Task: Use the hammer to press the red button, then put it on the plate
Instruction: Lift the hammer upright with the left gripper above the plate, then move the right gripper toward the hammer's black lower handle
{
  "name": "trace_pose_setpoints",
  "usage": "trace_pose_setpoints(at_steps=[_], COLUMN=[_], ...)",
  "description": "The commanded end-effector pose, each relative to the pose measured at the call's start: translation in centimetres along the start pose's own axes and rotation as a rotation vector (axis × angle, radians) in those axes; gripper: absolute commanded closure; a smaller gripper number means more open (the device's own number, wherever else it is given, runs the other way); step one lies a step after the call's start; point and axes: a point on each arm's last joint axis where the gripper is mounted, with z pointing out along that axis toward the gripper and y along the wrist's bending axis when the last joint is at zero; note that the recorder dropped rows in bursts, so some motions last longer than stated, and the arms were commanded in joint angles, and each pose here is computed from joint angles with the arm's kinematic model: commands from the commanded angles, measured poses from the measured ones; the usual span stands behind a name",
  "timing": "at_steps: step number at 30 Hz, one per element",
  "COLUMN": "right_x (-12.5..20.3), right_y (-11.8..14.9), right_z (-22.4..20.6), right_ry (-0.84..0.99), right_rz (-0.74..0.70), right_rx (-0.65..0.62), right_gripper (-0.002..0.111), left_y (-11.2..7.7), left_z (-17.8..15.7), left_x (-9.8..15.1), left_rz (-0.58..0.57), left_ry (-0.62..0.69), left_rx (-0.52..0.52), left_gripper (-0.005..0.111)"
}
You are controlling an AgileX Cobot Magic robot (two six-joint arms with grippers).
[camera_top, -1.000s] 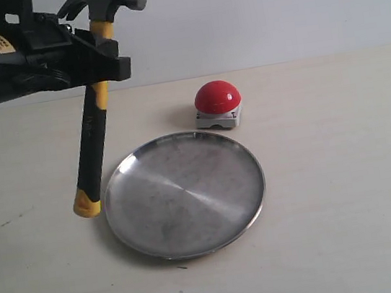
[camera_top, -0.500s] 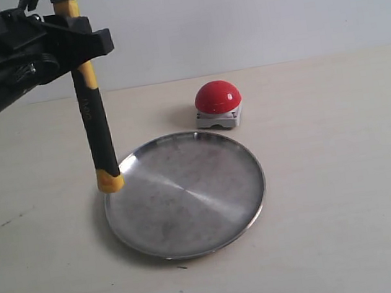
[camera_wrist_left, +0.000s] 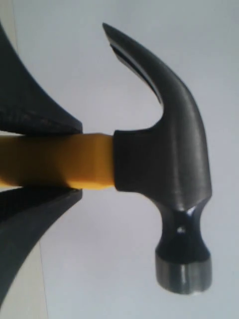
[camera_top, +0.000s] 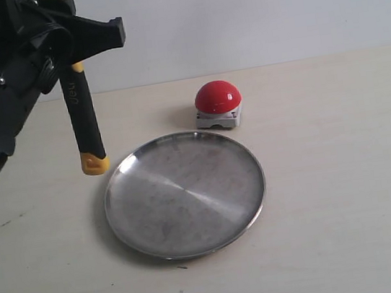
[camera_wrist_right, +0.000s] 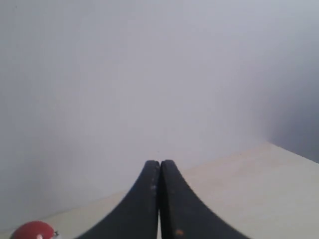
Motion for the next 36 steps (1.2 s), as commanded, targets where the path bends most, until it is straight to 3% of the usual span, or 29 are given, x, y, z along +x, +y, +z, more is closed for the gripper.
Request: trace_pose_setpoints(at_steps=[1,5,8,13,19,23,25,28,31,36], right_x=[-0.1,-0.5,-1.6,-6.1,-9.5,-7.2,-4.6,-0.8,1.4,4.4], right_y=[0.0,0.2,0.8,3.2,5.7,6.9,8.0,10.8,13.1,14.6], right_z=[0.0,-0.1,-0.2,1.0,7.5,13.4,15.7,17.5,18.3,19.7], right_ry=[-0.023,-0.060,-0.151,-0.173,0.038,0.274,0.376,0.508,0.664,0.778], right_rz=[0.171,0.201,0.236,0.149,-0.029,-0.082,-0.143,-0.202,-0.117,0.022], right_rx=[0.000,-0.033,-0.130,-0.292,-0.274,-0.257,-0.347,-0.671,-0.992,-1.274], right_gripper=[0.108,0.108,0.108,0.108,0.108,0.108,0.108,0.108,0.108,0.108], left_y=[0.3,0.2,0.2,0.2,0.2,0.2,0.2,0.2,0.2,0.2], left_z=[0.1,0.4,0.4,0.4,0.4,0.4,0.4,0.4,0.4,0.4], left_x=[-0.4,-0.2,-0.1,-0.1,0.0,0.0,0.0,0.0,0.0,0.0], left_rz=[0.015,0.008,0.000,-0.002,0.018,0.016,0.016,0.016,0.013,0.012], left_ry=[-0.064,-0.054,-0.057,-0.056,-0.054,-0.054,-0.054,-0.054,-0.051,-0.049], left_rx=[-0.075,-0.087,-0.095,-0.096,-0.095,-0.095,-0.095,-0.095,-0.098,-0.099], left_gripper=[0.107,0.107,0.107,0.107,0.107,0.107,0.107,0.107,0.107,0.107])
